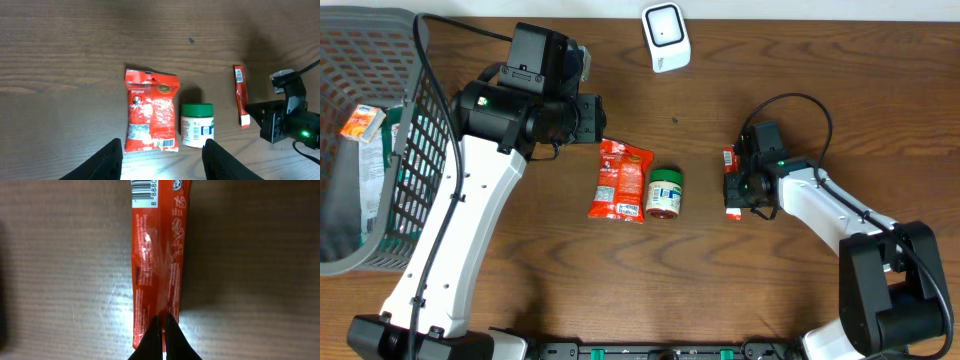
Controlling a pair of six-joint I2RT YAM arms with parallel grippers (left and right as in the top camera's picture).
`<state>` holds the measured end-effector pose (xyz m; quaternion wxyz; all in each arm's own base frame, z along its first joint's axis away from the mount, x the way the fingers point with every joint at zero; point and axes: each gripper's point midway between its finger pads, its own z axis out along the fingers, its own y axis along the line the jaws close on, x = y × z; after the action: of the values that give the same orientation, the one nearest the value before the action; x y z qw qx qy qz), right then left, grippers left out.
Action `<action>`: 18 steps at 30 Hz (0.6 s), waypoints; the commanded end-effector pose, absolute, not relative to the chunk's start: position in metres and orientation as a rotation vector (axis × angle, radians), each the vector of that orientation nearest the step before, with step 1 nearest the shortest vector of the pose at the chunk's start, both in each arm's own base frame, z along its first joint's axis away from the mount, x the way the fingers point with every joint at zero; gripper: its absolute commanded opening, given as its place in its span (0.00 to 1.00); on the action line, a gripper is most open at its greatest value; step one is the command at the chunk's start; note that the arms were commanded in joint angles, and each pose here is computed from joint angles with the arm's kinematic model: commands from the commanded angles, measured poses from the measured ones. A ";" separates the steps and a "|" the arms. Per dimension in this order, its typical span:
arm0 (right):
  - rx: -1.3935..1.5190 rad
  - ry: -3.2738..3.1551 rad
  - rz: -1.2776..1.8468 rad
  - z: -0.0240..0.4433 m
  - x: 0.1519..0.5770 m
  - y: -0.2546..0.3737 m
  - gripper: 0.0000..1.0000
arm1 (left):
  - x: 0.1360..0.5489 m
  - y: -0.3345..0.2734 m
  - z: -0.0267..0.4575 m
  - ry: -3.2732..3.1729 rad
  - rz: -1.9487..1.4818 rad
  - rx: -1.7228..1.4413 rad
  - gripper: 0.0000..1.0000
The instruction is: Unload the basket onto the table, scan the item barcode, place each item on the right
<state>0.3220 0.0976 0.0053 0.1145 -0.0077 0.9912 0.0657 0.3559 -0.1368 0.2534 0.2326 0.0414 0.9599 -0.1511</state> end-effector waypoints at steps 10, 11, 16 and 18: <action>-0.019 2.890 0.203 0.045 0.343 0.101 0.06 | 0.362 -0.116 0.248 2.639 -0.258 0.058 0.52; -0.019 2.901 0.200 0.041 0.341 0.100 0.07 | 0.363 -0.113 0.248 2.637 -0.234 0.052 0.52; -0.018 2.929 0.187 0.020 0.334 0.098 0.08 | 0.368 -0.096 0.246 2.623 -0.103 0.015 0.53; -0.014 2.930 0.157 0.015 0.333 0.094 0.08 | 0.369 -0.087 0.245 2.616 -0.031 -0.004 0.53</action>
<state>0.3402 0.1026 0.0299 0.1202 -0.0079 0.9903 0.0697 0.3659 -0.1076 0.2511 0.2565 0.0176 0.9640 -0.0676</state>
